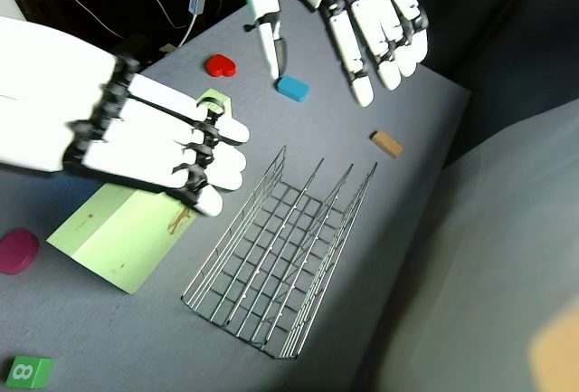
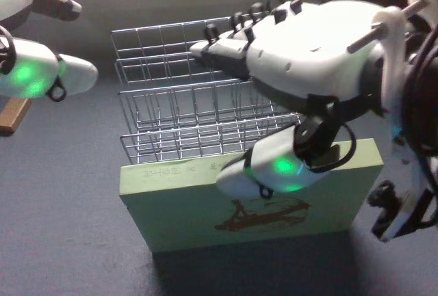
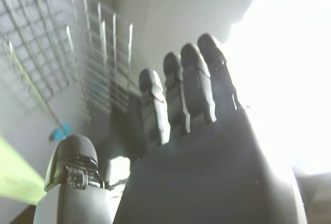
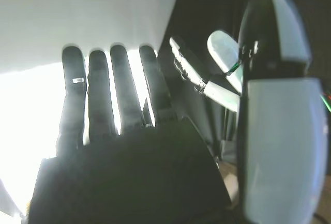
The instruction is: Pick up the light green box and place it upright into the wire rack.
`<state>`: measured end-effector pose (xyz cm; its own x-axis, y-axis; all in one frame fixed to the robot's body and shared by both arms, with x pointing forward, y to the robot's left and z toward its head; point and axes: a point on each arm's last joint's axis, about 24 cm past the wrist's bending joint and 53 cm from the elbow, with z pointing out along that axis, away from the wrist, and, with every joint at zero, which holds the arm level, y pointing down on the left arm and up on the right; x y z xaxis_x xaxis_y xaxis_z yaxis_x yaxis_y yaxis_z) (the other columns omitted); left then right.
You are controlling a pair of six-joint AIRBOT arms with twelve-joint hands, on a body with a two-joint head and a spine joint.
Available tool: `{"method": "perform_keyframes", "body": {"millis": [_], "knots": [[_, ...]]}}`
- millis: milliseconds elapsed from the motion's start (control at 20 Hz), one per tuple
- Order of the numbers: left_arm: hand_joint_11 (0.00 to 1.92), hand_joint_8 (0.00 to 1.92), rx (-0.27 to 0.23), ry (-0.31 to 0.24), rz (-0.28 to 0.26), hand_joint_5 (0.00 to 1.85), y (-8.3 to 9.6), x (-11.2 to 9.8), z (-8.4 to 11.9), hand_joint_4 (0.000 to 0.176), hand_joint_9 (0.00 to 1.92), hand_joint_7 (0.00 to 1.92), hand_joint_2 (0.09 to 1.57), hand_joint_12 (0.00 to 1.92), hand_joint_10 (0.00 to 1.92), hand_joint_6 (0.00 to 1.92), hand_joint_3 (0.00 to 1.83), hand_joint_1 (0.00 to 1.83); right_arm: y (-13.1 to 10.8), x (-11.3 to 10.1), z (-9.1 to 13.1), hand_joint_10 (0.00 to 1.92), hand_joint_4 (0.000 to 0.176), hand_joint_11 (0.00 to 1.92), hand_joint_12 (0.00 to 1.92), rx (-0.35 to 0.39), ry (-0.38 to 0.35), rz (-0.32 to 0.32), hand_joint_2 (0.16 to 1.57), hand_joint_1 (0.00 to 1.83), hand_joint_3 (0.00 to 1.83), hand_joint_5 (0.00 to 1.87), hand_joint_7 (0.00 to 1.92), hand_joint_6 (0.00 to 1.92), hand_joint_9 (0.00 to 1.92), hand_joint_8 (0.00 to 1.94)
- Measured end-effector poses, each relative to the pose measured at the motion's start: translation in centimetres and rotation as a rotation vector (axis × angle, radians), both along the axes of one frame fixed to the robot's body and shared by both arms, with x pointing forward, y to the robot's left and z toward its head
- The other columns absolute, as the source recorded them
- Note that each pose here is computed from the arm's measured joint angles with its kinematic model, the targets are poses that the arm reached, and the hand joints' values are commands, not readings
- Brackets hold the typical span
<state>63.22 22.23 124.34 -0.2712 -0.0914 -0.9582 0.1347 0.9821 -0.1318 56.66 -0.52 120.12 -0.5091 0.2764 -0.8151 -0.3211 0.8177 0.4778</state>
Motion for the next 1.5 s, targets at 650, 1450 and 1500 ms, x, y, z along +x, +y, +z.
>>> {"method": "perform_keyframes", "body": {"millis": [650,1450,1500], "knots": [[0.0,0.0,0.227,0.002,-0.014,0.34,1.8,-0.3,0.3,0.087,0.19,0.27,1.19,0.55,0.0,0.0,0.0,0.08,0.4,-0.1,-4.4,0.0,0.052,0.0,0.65,-0.025,0.164,-0.02,0.86,0.78,0.0,0.1,0.11,0.0,0.07,0.0],[0.0,0.0,0.257,-0.006,0.006,0.34,2.4,-0.3,0.8,0.088,0.19,0.27,1.21,0.54,0.0,0.0,0.01,0.06,1.8,0.1,-6.9,0.02,0.0,0.01,1.12,-0.053,0.201,-0.005,0.95,0.93,0.0,0.32,0.37,0.02,0.32,0.01],[0.0,0.0,0.257,-0.005,0.005,0.34,2.3,-0.4,0.7,0.088,0.19,0.27,1.21,0.54,0.0,0.0,0.01,0.06,1.8,0.1,-6.9,0.03,0.0,0.07,1.17,-0.053,0.2,-0.005,0.97,0.96,0.0,0.39,0.46,0.02,0.4,0.01]]}}
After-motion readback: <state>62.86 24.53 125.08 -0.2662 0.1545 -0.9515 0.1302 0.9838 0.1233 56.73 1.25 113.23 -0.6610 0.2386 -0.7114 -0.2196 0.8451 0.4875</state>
